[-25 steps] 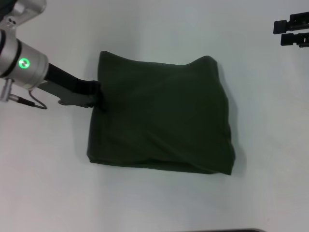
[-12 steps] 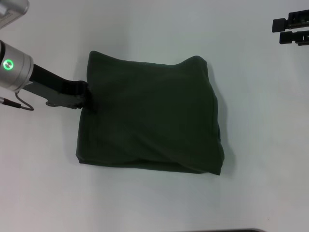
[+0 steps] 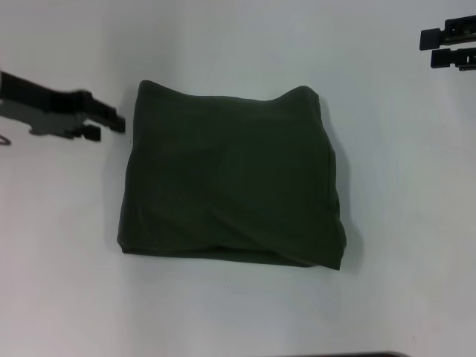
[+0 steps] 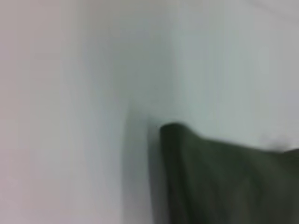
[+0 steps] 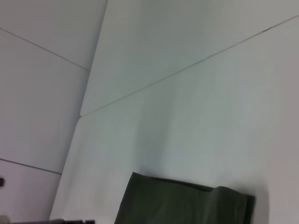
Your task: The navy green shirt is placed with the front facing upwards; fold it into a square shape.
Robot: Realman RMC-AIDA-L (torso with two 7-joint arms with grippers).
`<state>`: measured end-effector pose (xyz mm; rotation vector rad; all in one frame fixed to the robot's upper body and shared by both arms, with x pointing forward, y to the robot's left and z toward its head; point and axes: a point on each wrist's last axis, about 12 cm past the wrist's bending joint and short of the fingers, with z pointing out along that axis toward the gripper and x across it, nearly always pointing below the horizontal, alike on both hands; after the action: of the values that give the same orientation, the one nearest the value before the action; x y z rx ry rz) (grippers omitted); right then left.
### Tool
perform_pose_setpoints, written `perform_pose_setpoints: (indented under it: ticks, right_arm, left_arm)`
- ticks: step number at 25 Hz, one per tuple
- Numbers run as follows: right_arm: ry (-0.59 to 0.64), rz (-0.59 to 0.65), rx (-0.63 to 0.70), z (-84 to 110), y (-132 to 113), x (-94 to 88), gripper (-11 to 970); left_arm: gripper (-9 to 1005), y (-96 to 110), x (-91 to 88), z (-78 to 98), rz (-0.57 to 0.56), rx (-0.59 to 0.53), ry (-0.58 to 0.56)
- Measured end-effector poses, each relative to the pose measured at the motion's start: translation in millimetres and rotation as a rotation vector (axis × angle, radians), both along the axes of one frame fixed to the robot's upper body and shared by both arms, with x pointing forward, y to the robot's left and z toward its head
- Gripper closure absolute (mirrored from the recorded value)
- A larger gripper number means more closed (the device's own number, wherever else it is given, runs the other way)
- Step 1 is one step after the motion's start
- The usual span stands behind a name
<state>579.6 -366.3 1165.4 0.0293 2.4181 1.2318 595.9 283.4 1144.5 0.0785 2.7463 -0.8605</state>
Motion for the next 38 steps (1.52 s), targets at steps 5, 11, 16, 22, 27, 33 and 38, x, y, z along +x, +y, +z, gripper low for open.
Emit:
perform_pose_setpoints:
  ticks: [5, 11, 16, 22, 27, 33, 38]
  right_arm:
    - [-0.002, 0.011, -0.008, -0.4, 1, 0.1, 361]
    - [0.001, 0.037, -0.007, -0.4, 3, -1.7, 361]
    - [0.015, 0.071, 0.005, 1.8, 6, -4.2, 362]
    - [0.032, 0.072, 0.017, -1.2, 7, -7.3, 362]
    - [0.039, 0.052, 0.031, -5.0, 6, -10.2, 362]
    - [0.046, 0.045, 0.042, -8.7, 8, -10.5, 362]
    - [0.042, 0.049, 0.047, -8.7, 16, -4.2, 363]
  left_arm:
    - [546, -3, -4.0, 11.7, -0.052, -0.108, -0.045]
    - [264, -11, -15.7, 6.6, -0.134, -0.207, -0.038]
    - [249, -8, -28.2, -0.7, -0.156, -0.244, -0.013]
    - [247, 1, -37.3, -10.2, -0.157, -0.248, -0.033]
    - [247, 7, -40.3, -13.7, -0.171, -0.237, -0.067]
    - [246, 5, -43.2, -21.0, -0.191, -0.244, -0.059]
    - [246, -3, -41.4, -22.7, -0.219, -0.25, -0.05]
